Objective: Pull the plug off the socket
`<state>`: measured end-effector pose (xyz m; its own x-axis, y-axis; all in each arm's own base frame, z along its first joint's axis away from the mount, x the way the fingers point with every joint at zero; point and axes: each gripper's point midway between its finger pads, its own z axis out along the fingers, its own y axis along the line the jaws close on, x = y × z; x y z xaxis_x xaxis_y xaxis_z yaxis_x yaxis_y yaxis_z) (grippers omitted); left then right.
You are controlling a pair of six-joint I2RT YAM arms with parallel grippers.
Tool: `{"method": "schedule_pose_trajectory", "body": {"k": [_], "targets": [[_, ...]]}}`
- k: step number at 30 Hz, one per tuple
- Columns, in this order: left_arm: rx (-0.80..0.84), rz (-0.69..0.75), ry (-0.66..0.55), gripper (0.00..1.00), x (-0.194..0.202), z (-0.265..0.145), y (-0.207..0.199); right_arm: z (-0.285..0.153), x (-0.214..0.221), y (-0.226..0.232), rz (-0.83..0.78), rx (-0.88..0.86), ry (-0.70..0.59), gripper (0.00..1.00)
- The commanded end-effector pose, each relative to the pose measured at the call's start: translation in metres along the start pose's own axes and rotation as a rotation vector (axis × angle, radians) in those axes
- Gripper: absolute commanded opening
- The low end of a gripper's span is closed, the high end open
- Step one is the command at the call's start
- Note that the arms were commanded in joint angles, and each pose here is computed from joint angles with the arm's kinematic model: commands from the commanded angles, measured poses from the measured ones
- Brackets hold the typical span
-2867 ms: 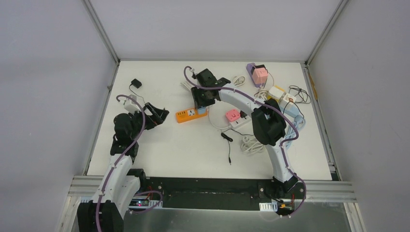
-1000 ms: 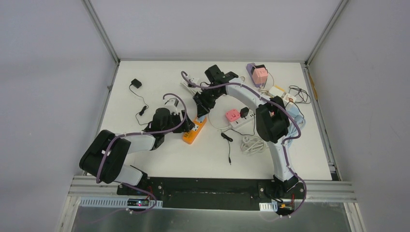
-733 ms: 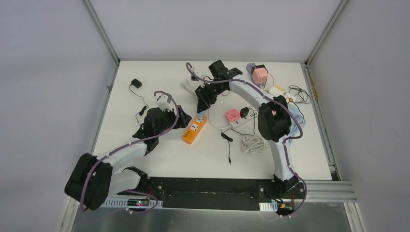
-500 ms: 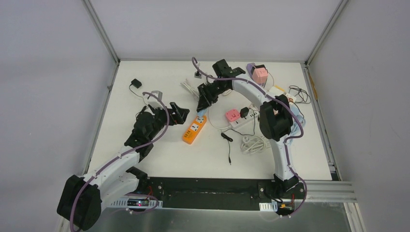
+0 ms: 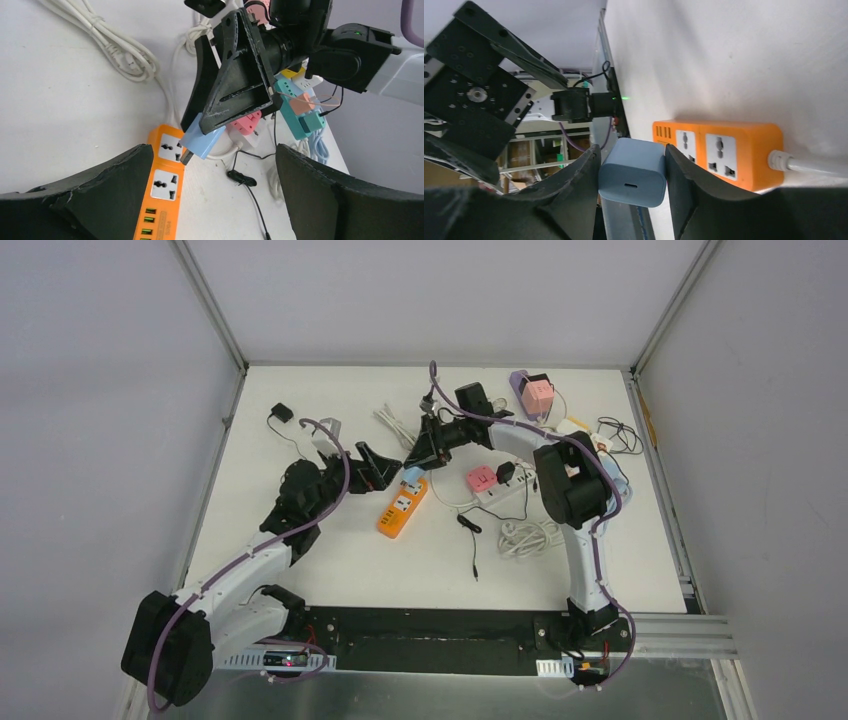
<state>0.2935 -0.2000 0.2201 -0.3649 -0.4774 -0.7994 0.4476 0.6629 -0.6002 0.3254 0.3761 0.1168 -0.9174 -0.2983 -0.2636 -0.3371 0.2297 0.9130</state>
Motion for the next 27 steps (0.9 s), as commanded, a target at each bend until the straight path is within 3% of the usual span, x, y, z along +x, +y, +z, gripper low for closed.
{"method": "schedule_pose_trajectory", "body": {"k": [1, 16, 27], "targets": [[0.071, -0.057, 0.038, 0.95, -0.006, 0.01, -0.022, -0.007, -0.024, 0.055, -0.034, -0.155, -0.039, 0.0], [0.121, 0.029, 0.102, 0.71, 0.006, 0.022, -0.023, -0.004, -0.025, 0.052, -0.049, -0.188, -0.043, 0.0], [0.082, 0.17, 0.13, 0.67, 0.01, 0.033, -0.008, -0.001, -0.025, 0.053, -0.06, -0.192, -0.04, 0.0]]}}
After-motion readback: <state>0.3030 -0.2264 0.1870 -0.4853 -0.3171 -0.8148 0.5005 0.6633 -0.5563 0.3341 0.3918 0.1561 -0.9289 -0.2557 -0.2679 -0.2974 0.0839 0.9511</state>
